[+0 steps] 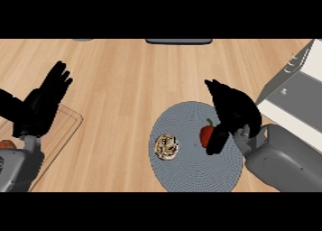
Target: Pick the bell pepper from the placemat and place it in the tiered shelf
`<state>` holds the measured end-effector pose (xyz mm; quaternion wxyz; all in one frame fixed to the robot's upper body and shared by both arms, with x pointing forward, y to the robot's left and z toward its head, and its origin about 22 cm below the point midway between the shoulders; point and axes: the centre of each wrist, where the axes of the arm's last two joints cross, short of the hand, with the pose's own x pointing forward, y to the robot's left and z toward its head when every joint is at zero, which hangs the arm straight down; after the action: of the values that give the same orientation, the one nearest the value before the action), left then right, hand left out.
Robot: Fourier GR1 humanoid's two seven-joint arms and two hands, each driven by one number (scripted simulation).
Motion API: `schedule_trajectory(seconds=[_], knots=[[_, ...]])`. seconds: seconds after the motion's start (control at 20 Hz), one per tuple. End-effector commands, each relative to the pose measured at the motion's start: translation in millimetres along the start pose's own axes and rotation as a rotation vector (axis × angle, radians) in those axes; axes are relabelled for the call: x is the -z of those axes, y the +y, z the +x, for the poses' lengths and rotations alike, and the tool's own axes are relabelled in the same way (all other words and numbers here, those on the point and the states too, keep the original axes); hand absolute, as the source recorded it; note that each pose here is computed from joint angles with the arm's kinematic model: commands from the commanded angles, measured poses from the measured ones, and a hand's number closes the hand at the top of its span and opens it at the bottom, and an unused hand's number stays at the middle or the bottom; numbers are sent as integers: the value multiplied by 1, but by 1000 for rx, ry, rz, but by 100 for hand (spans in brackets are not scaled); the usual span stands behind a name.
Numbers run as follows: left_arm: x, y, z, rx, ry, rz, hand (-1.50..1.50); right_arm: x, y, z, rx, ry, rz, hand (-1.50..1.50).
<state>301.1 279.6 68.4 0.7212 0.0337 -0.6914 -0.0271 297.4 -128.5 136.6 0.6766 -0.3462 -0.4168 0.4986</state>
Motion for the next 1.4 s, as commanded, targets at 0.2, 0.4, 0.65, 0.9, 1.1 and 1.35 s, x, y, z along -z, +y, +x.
schedule_trajectory(seconds=[0.2, 0.4, 0.65, 0.9, 1.1, 1.35], knots=[[3, -5, 2, 12, 4, 11, 0, 5, 31, 17, -166, 177, 54, -150], [6, -12, 4, 0, -5, 32, 0, 0, 30, 12, -171, 184, 72, -150], [-9, 11, -3, 23, -6, 26, 0, -1, 45, 13, -175, 205, 76, -150], [-12, 1, 0, 9, -7, 11, 0, 3, 62, -3, -119, 197, 69, -150], [-12, 5, 4, 2, 10, 20, 0, 18, 64, 2, -128, 216, 57, -150], [-7, -6, -21, -20, 9, 17, 0, 38, 80, 4, -124, 208, 75, -150]])
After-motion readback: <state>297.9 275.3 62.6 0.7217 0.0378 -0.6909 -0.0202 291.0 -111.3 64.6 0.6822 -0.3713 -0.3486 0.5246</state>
